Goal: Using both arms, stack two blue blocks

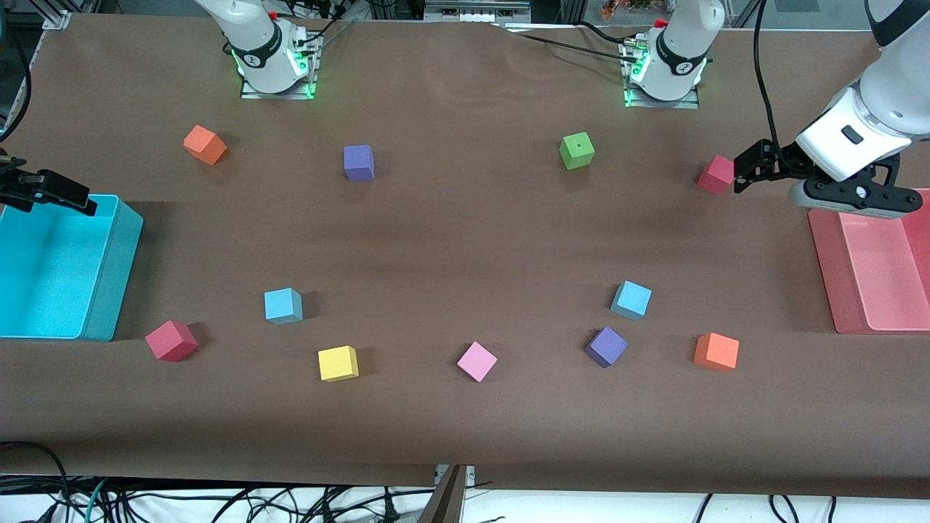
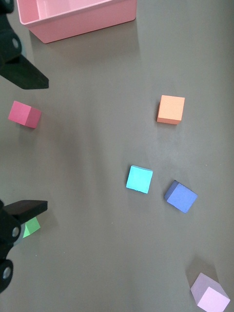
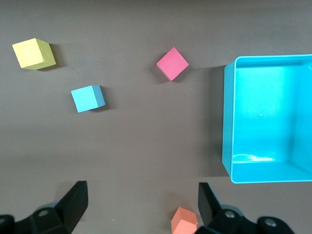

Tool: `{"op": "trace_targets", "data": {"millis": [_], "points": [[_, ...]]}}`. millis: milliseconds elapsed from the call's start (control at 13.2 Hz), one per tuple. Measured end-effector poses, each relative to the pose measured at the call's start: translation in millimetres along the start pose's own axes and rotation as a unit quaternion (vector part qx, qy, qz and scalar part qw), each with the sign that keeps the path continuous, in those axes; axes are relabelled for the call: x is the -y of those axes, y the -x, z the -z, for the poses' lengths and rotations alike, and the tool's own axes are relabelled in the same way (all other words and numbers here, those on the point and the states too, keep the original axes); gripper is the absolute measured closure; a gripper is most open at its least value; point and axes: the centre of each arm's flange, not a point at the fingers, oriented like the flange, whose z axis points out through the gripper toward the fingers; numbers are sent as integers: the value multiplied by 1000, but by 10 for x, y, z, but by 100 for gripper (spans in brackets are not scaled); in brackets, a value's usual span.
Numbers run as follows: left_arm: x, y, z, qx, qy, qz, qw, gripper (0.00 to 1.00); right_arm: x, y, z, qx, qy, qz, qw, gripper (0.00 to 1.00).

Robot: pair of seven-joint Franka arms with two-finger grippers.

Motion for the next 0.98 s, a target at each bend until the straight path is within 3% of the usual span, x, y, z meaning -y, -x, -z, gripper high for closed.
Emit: {"op": "trace_targets", "data": {"millis": [757,984], "points": [[6,0,0,0,0,1,1000,0,3,-5,-11,1,0,0,1000,0],[7,0,1,0,0,1,1000,0,86,-104,-200,13,0,7,1000,0]]}}
